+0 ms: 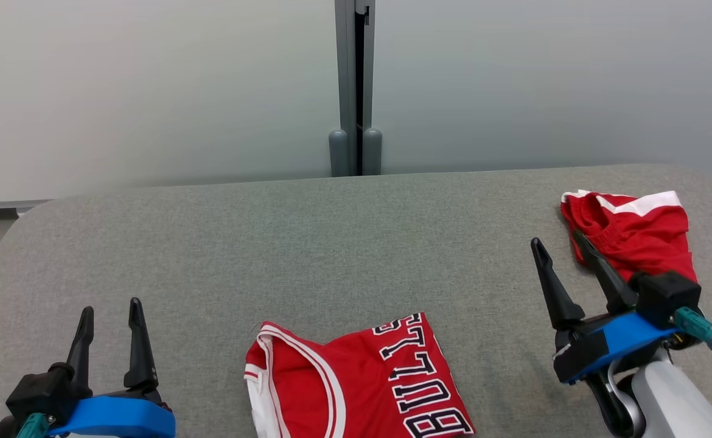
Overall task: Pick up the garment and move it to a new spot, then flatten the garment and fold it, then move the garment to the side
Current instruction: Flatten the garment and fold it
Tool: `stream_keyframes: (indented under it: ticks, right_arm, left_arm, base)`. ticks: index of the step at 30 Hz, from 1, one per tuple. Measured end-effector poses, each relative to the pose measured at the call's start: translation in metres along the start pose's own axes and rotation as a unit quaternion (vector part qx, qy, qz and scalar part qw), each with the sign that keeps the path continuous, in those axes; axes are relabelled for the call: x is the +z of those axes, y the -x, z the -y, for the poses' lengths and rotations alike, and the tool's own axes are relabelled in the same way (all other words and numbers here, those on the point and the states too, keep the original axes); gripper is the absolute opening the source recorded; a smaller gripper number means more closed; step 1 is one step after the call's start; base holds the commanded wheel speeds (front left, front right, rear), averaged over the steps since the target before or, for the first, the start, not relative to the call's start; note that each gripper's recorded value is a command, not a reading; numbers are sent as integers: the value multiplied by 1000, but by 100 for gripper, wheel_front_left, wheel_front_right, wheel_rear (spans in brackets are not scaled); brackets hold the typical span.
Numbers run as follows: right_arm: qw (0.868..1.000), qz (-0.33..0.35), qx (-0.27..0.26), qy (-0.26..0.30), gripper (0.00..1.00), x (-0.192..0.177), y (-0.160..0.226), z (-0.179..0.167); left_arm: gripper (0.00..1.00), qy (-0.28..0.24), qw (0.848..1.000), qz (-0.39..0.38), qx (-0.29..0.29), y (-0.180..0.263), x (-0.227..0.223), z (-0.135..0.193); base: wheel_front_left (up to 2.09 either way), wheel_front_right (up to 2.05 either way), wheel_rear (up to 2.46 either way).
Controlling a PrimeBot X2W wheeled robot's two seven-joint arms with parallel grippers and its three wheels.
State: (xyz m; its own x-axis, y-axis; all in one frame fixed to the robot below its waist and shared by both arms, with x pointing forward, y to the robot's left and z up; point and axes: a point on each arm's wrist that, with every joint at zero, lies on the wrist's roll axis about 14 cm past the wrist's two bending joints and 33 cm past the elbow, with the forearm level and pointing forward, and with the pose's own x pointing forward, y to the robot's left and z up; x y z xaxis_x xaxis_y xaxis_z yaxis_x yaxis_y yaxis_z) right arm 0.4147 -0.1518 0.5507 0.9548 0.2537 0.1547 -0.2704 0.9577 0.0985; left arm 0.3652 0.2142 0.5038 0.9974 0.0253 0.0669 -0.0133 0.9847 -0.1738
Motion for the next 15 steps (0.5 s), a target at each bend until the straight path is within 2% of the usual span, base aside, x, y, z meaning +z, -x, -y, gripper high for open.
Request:
stream_keyframes:
  ticks: [7,15]
  right_arm:
    - [998,-30,-48,4,100,-26,37,16]
    - [998,-43,-48,-6,100,-38,42,6]
  left_arm:
    - [100,-2,1000,-6,-10,0,-5,7]
    - [100,0,1000,-9,-15,0,-8,11]
  base:
    - [0,0,0]
    - [0,0,0]
